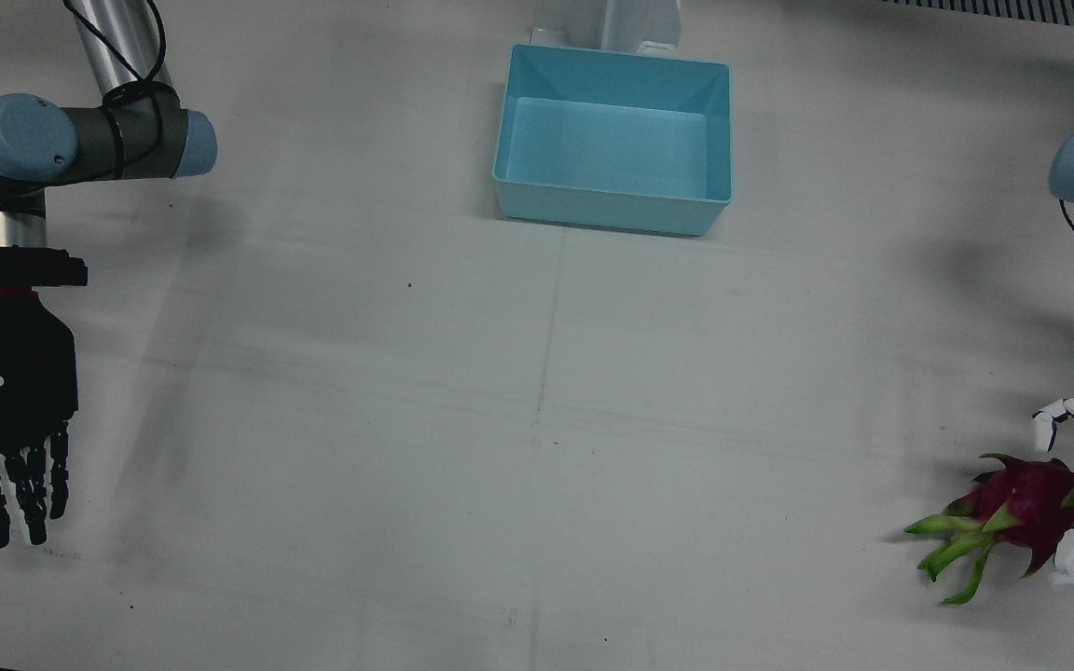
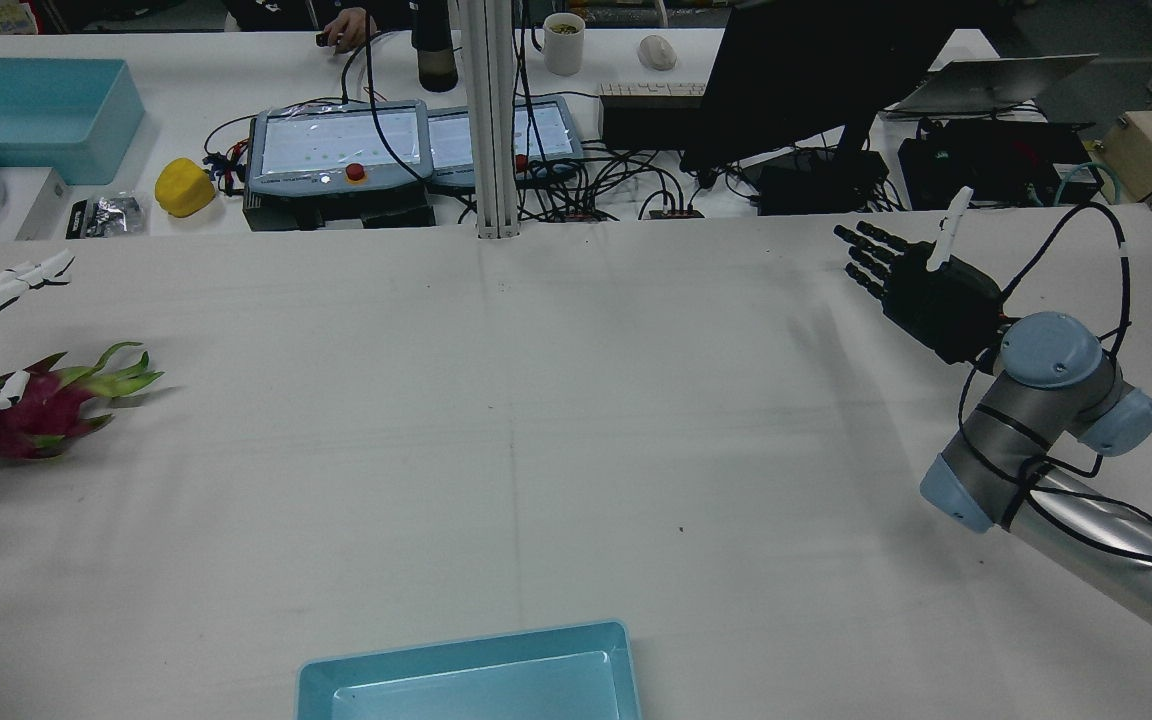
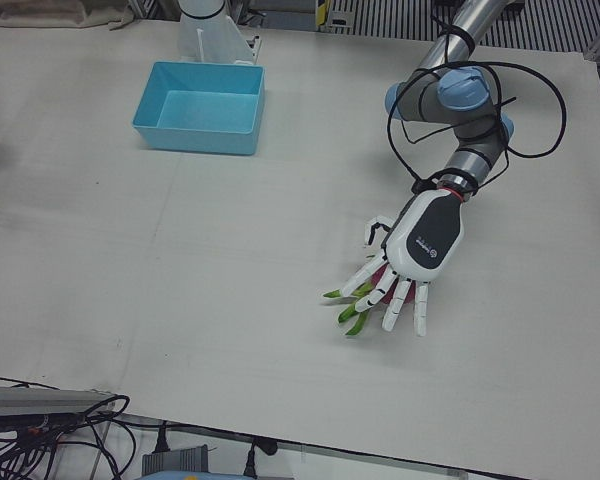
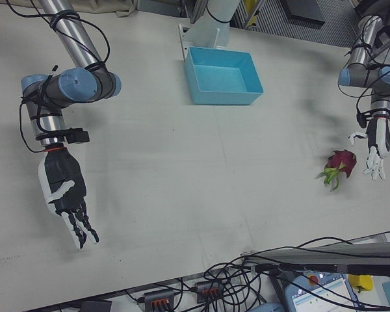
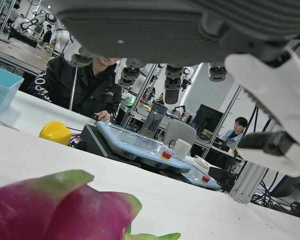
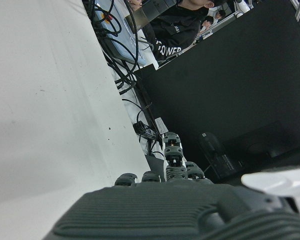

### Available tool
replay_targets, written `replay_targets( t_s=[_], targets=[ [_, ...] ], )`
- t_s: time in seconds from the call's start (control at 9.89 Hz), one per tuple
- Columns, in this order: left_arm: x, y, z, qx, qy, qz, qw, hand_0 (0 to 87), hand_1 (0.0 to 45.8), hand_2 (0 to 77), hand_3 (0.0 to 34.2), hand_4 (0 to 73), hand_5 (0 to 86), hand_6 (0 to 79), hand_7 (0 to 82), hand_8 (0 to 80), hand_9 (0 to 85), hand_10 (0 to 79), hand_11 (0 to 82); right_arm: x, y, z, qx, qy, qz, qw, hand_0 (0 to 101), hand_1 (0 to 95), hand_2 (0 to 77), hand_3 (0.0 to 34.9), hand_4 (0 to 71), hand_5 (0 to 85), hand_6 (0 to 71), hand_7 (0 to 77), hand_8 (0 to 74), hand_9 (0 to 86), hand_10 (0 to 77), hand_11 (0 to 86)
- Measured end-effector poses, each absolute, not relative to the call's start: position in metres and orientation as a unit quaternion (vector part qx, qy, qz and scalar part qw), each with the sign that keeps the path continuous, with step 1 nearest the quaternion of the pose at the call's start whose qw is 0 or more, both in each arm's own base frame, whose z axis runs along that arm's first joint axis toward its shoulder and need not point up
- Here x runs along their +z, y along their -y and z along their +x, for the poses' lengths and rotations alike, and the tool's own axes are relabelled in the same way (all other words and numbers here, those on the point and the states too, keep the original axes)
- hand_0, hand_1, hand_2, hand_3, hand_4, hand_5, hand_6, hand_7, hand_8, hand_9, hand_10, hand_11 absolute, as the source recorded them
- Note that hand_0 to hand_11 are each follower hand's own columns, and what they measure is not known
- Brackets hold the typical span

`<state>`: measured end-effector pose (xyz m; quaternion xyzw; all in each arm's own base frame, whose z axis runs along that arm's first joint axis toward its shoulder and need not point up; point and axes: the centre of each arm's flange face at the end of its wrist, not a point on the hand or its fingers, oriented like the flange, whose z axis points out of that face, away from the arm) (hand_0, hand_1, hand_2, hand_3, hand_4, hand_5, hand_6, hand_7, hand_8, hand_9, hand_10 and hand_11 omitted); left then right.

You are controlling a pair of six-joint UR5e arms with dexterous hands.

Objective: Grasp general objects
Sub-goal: 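Lower the open left hand beside the dragon fruit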

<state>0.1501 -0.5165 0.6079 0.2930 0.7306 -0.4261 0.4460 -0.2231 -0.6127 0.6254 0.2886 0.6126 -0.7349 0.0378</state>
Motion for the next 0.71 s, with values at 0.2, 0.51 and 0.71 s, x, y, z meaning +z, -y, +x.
replay_targets(
  t_s=[0.2, 0.51, 0.71],
  targets=[
    [0.607, 0.511, 0.157, -0.406, -0.718, 0.314, 0.471, 35.1, 0.5, 61.6, 30.0, 0.0, 2.2, 0.5, 48.0, 9.8, 10.9, 0.5, 0.5, 0.625, 0.613, -0.223, -0.735, -0.613, 0.289, 0.038, 1, 6.5, 1.6, 0.0, 0.0, 0.5, 0.0, 0.0, 0.0, 1.1, 0.0, 0.5],
    [0.609, 0.505, 0.174, -0.402, -0.692, 0.348, 0.489, 30.8, 0.5, 60.5, 30.0, 0.0, 2.2, 0.5, 70.4, 10.4, 15.8, 0.5, 0.5, 0.625, 0.613, -0.223, -0.735, -0.613, 0.289, 0.038, 1, 6.5, 1.6, 0.0, 0.0, 0.0, 0.0, 0.0, 0.0, 1.1, 0.0, 1.1],
    [0.607, 0.497, 0.206, -0.398, -0.687, 0.346, 0.500, 30.8, 0.5, 49.1, 30.0, 0.0, 2.2, 0.5, 69.3, 9.8, 12.0, 0.5, 0.5, 0.625, 0.613, -0.223, -0.735, -0.613, 0.289, 0.038, 1, 6.5, 1.6, 0.0, 0.0, 0.0, 0.0, 0.0, 0.0, 1.1, 0.0, 0.5]
  ],
)
